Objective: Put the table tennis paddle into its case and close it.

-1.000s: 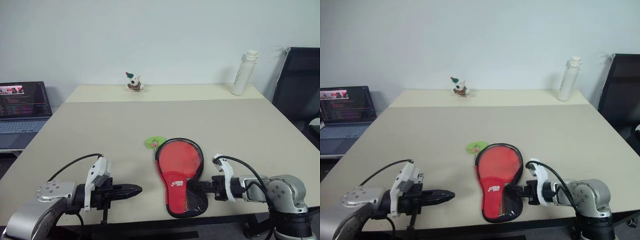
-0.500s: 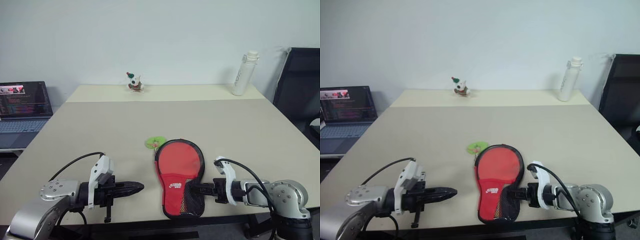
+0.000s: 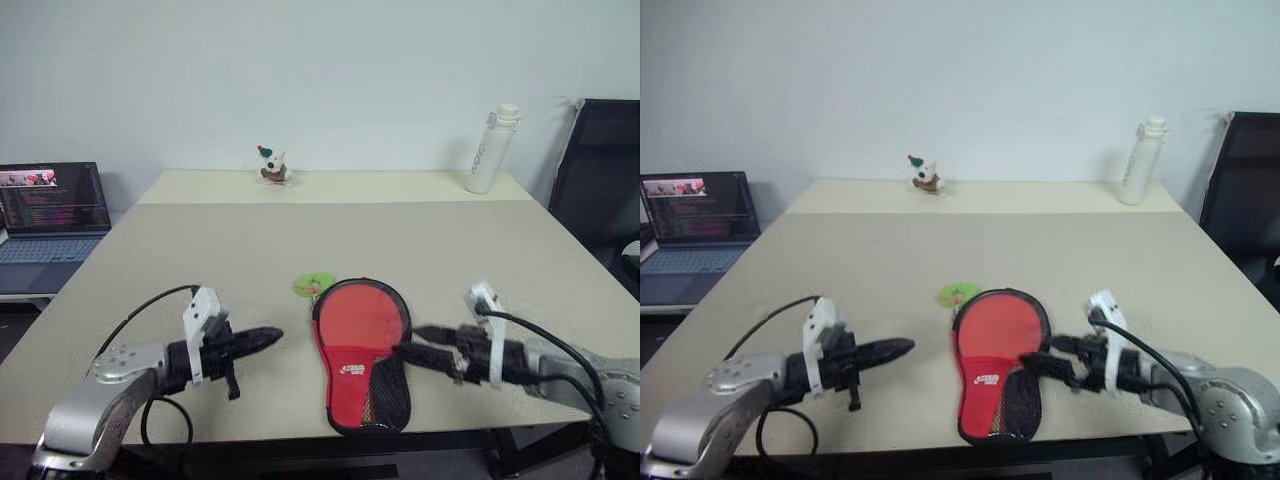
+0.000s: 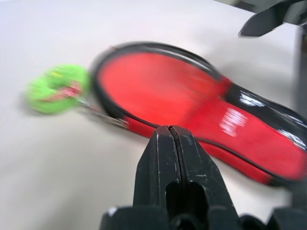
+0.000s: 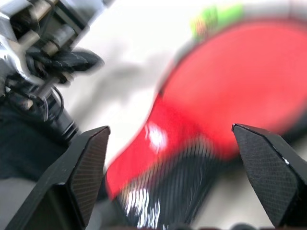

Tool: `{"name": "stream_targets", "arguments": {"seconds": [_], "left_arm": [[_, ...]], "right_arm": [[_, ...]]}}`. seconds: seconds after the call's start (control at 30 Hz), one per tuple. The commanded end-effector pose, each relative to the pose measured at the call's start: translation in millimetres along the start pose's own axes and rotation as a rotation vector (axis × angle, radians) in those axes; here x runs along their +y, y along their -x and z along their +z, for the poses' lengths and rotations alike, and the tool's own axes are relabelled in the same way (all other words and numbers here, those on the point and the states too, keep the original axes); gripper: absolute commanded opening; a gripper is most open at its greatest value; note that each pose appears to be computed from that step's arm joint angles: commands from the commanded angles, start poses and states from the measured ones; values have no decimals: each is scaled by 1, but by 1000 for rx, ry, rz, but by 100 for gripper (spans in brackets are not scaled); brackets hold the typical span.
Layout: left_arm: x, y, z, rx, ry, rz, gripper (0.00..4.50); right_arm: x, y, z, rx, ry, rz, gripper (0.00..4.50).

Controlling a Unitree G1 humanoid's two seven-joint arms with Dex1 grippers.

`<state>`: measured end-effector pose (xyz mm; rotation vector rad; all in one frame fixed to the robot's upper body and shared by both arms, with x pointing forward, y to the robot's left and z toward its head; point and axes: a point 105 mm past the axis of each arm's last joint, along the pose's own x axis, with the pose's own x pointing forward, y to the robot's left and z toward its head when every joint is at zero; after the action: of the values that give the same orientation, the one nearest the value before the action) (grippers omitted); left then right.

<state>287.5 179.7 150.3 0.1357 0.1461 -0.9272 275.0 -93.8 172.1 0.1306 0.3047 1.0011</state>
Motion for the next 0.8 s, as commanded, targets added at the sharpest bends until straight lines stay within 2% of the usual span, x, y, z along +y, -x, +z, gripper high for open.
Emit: {"name": "stream_targets", "arguments": {"seconds": [0.03,0.07,0.17,0.4,0.5,0.57,0.7,0.8], "left_arm": [[8,-3,7,-24,-6,43,0],[11,-3,7,-27,2,57,0],[21,-7,12,-47,0,113,85],[41,-25,18,-71,-5,195,331],[64,-41,26,-98,1,300,440],[77,-50,29,-91,1,345,446],[82,-75,34,-46,-19,252,446],[97,-88,32,6,-32,260,446]], "right_arm": [[2,-26,13,-52,138,31,447],[-1,-34,13,-58,144,29,447],[-15,-56,14,-73,166,-19,450],[-29,-74,3,-44,205,-70,450],[-28,-74,-7,-11,212,-65,450],[-27,-74,-11,1,212,-59,450],[-25,-76,-18,31,224,-51,450],[-23,-76,-21,37,218,-49,450]]}}
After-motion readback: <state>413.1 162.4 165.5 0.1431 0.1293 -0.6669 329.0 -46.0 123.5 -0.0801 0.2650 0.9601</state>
